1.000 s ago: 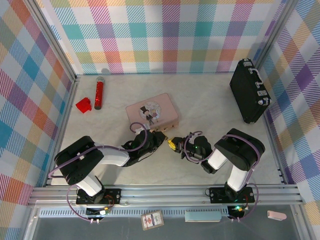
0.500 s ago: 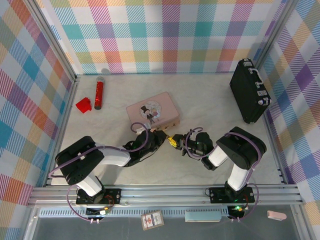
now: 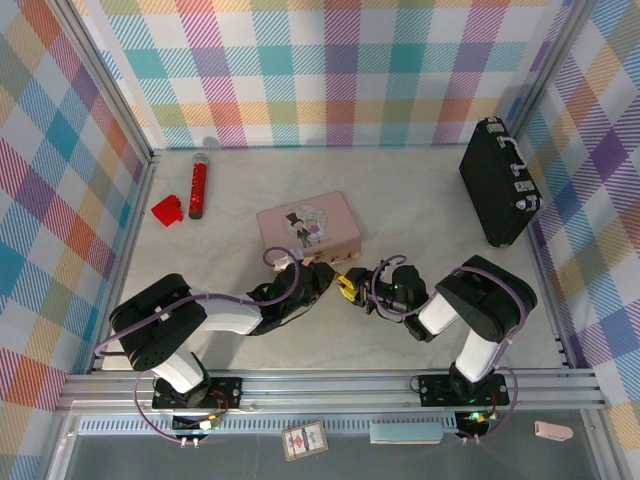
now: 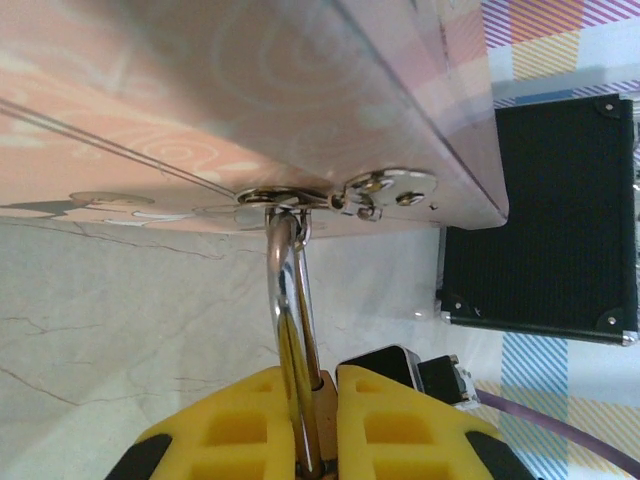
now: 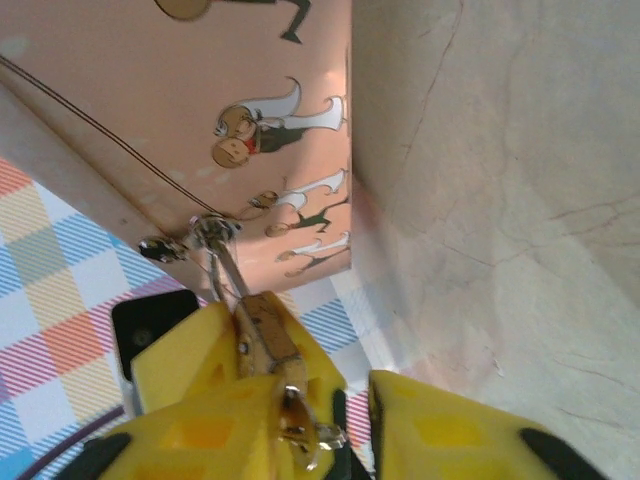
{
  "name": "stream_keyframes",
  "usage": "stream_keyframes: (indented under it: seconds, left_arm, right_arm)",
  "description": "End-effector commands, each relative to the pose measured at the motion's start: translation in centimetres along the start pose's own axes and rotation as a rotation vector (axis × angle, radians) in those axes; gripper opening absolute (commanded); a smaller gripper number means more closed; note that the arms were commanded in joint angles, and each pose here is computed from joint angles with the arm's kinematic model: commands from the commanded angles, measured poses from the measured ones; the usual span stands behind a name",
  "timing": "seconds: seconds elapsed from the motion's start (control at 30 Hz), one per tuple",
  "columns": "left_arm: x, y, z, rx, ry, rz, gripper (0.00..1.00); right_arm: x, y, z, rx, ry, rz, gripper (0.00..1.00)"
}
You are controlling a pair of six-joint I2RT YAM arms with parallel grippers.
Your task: Unlock the padlock with the key
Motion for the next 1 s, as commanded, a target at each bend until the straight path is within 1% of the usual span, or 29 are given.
stream_keyframes:
  seconds: [0.0,0.1,0.23,0.37,0.43,0.5,0.6,0.67,0.7,0.8,0.97]
  left_arm:
    - [1.6,-3.7,2.8,0.015,0.2,0.185,0.0]
    - [1.3,-2.7,2.4,0.023,0.186,0.149,0.0]
    - [0.9,-1.8,2.0,0.029,0.175,0.11,0.0]
    - [1.0,-0.9,1.6,0.017,0.166,0.055,0.0]
    - [1.2,-0.5,1.4,0.008,0.16,0.032,0.0]
    - [1.4,-0.3,1.2,0.001,0.155,0.015,0.0]
    - [1.5,-0.2,1.1,-0.003,0.157,0.006,0.0]
    - [1.4,-0.2,0.9,-0.007,0.161,-0.003,0.0]
    - [1.3,-0.2,0.9,-0.01,0.163,-0.007,0.0]
    - [1.1,-0.2,0.9,-0.012,0.173,-0.018,0.0]
    - [0.9,-0.2,0.8,-0.011,0.183,-0.031,0.0]
  right_arm:
    - [0.3,0.8,0.3,0.068,-0.017,-0.038,0.34]
    - [0.9,0.4,0.2,0.082,-0.023,-0.035,0.37]
    - [1.8,-0.1,0.1,0.122,-0.036,0.004,0.43]
    - [2.8,0.1,0.2,0.218,-0.044,0.089,0.4]
    - [3.4,1.2,0.7,0.323,-0.038,0.153,0.36]
    - [4.5,2.4,1.2,0.439,-0.049,0.262,0.34]
    - [7.1,4.5,1.7,0.647,-0.155,0.318,0.34]
    - [8.5,5.2,2.1,0.788,-0.192,0.307,0.34]
    - [8.8,5.5,2.4,0.848,-0.189,0.289,0.34]
    - [9.4,5.8,3.4,1.024,-0.155,0.254,0.36]
    - [9.0,5.3,5.9,1.334,-0.095,0.233,0.38]
Point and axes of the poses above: each hand's point on the last joint's axis, 136 mm out from that joint toward the fingers, its own x axis back along the fingers, its own y axis along the line the jaws close on, z = x × y, the point moved 9 cm from there along x, back along the fingers, and after that the axes turned 1 degree about x, right-handed, at the moved point
